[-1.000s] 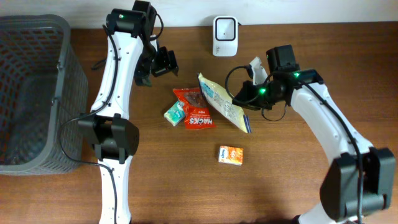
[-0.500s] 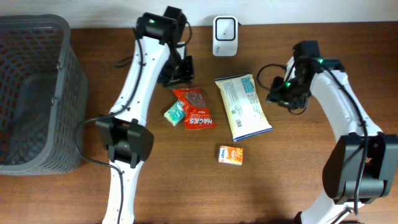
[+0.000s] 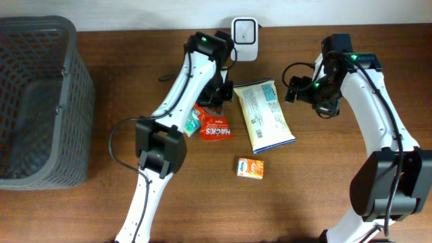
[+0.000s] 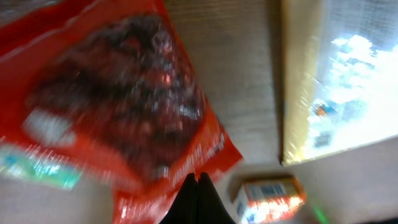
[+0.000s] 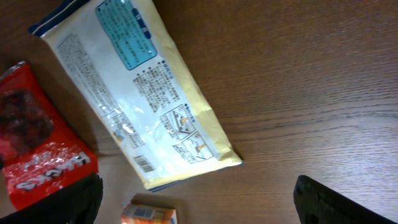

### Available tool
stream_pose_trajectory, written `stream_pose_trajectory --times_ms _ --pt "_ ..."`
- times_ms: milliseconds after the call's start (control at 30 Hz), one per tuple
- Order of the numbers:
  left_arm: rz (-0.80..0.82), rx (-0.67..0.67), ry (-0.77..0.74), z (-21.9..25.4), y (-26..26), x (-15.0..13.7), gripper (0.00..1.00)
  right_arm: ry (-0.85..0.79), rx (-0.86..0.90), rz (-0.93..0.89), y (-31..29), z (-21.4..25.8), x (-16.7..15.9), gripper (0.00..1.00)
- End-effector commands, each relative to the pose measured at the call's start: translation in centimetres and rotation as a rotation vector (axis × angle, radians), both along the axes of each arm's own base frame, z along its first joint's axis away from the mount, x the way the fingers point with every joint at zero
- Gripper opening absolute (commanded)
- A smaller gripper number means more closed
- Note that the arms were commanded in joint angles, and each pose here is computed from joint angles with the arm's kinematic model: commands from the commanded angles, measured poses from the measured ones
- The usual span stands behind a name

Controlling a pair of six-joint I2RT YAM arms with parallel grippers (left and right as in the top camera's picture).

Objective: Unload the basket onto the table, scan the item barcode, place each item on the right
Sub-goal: 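Move the left gripper to the wet-wipes pack and grasp its edge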

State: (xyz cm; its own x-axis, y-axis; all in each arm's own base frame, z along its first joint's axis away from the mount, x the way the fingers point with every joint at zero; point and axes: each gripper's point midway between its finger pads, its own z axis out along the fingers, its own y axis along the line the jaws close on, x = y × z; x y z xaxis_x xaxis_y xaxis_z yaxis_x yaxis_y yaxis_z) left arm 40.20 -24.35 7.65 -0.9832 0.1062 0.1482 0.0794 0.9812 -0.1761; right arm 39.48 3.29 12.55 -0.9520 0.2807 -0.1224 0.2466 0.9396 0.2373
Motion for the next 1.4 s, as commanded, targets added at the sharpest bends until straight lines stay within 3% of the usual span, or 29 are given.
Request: stream_pose_trajectory --times_ms 0,233,433,600,733,833,867,967,1033,1100,1200,1367 --pt "0.001 0.029 0.039 -3.1 0.2 0.3 0.00 -0.019 -0.072 -0.013 -1.2 0.4 0.5 0.98" --pt "0.078 0.267 -0.015 -3.4 6.5 2.1 0.00 -0.015 -0.122 -0.023 -2.1 0.3 0.4 0.98" --pt "0.162 0.233 -0.066 -0.3 9.7 3.7 0.00 0.016 -0.122 -0.020 -2.0 0.1 -0.4 0.98" --pt "0.209 0.071 -0.095 4.0 8.7 3.6 0.00 -0.003 -0.140 -0.026 -2.4 0.0 0.2 0.98" --pt "0.122 0.018 -0.077 3.9 6.8 2.8 0.25 -0.039 -0.136 -0.042 -2.4 -1.0 1.2 0.99" --pt "0.082 0.014 -0.039 2.5 4.9 1.7 0.28 -0.004 -0.113 -0.060 -2.1 -2.8 1.2 0.99" --pt "0.071 0.007 -0.031 2.0 4.3 1.4 0.23 0.009 -0.103 -0.057 -1.9 -3.4 1.1 0.99" --pt "0.034 -0.026 -0.021 0.1 1.9 0.8 0.07 0.050 -0.084 -0.051 -1.5 -5.2 0.9 0.70" --pt "0.015 -0.042 -0.019 -1.0 0.7 0.6 0.06 0.072 -0.082 -0.050 -1.4 -6.0 0.7 0.59" --pt "-0.013 -0.039 -0.012 -2.9 -0.5 -0.1 0.06 0.109 -0.051 -0.044 -0.9 -7.3 0.4 0.41" --pt "-0.032 -0.029 0.008 -4.7 -1.0 -1.0 0.06 0.144 -0.034 -0.039 -0.5 -8.7 0.2 0.39" --pt "-0.023 -0.025 0.016 -5.1 -0.5 -1.0 0.14 0.188 0.030 0.000 1.9 -10.8 -0.1 0.35"
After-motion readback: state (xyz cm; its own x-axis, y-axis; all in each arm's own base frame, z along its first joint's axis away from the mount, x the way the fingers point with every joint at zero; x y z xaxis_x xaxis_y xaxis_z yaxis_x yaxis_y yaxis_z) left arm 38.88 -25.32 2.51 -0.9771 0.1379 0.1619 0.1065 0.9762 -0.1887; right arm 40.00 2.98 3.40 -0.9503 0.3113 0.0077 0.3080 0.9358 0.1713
